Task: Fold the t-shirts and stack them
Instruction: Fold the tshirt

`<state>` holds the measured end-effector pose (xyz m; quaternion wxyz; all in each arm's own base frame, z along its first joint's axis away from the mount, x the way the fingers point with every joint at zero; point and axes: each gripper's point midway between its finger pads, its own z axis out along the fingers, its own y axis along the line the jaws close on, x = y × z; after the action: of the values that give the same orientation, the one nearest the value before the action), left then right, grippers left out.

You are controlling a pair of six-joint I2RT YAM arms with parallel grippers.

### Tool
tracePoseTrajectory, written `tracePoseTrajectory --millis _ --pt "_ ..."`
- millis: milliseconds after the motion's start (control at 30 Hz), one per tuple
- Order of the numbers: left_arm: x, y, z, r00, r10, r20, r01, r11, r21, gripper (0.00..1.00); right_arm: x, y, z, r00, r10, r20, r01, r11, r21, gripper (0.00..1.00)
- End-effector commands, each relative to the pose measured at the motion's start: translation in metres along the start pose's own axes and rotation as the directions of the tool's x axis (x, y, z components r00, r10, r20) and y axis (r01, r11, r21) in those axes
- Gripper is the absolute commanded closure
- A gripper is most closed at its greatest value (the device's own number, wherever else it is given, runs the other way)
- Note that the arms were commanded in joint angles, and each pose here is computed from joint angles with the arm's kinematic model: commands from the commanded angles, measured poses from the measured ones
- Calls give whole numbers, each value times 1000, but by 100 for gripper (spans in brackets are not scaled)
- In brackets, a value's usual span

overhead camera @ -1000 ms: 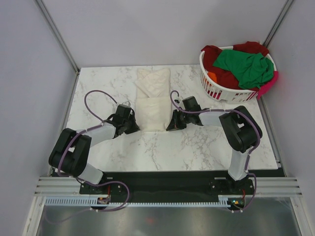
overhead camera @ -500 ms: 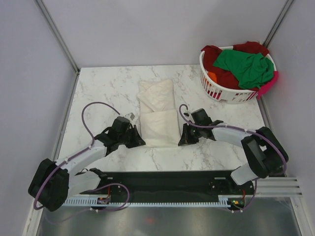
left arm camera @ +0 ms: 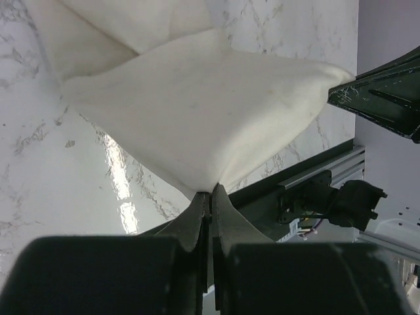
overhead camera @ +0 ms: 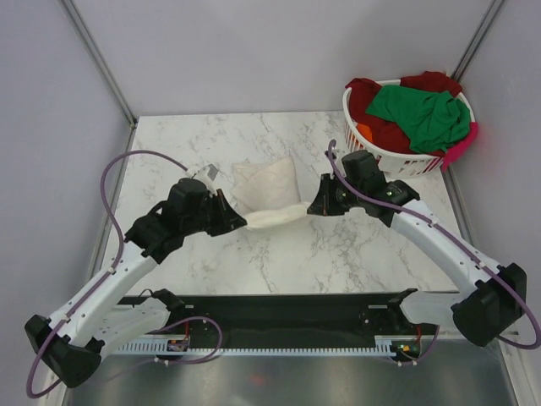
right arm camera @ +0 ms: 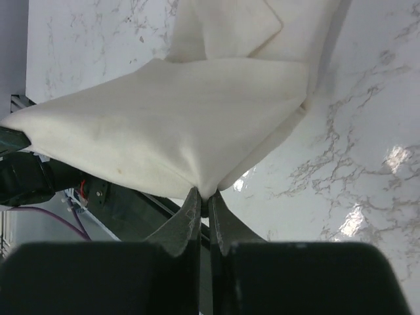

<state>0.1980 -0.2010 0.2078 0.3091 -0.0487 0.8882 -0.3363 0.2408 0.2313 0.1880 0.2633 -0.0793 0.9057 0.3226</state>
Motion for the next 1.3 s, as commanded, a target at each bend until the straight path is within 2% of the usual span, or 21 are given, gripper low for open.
tracePoseTrajectory --millis 0,133,500,733,1033,1167,1200,1267 --pt "-20 2 -6 998 56 9 -55 993 -101 97 -27 -3 -4 999 -40 9 39 996 86 100" --pt "-46 7 10 998 64 1 -63 982 -178 97 -53 -2 16 998 -59 2 58 992 113 100" --pt "-105 29 42 999 42 5 -39 965 -261 97 -120 -4 54 996 -83 26 79 987 140 100" --pt "-145 37 71 998 64 -19 -67 962 -263 98 -152 -14 82 997 -74 23 69 986 154 100" --pt "-180 61 107 999 16 -29 -23 957 -290 98 -189 -27 114 999 -40 36 35 991 129 100" --pt "-191 77 123 1000 2 -31 -12 946 -323 98 -216 -32 130 998 -17 65 12 997 78 94" --pt "-194 84 128 999 -7 -31 -4 941 -338 98 -214 -41 149 999 -5 47 2 997 75 92" --pt "-196 105 148 998 -33 -52 11 928 -373 98 -232 -41 160 997 -4 82 0 998 55 78"
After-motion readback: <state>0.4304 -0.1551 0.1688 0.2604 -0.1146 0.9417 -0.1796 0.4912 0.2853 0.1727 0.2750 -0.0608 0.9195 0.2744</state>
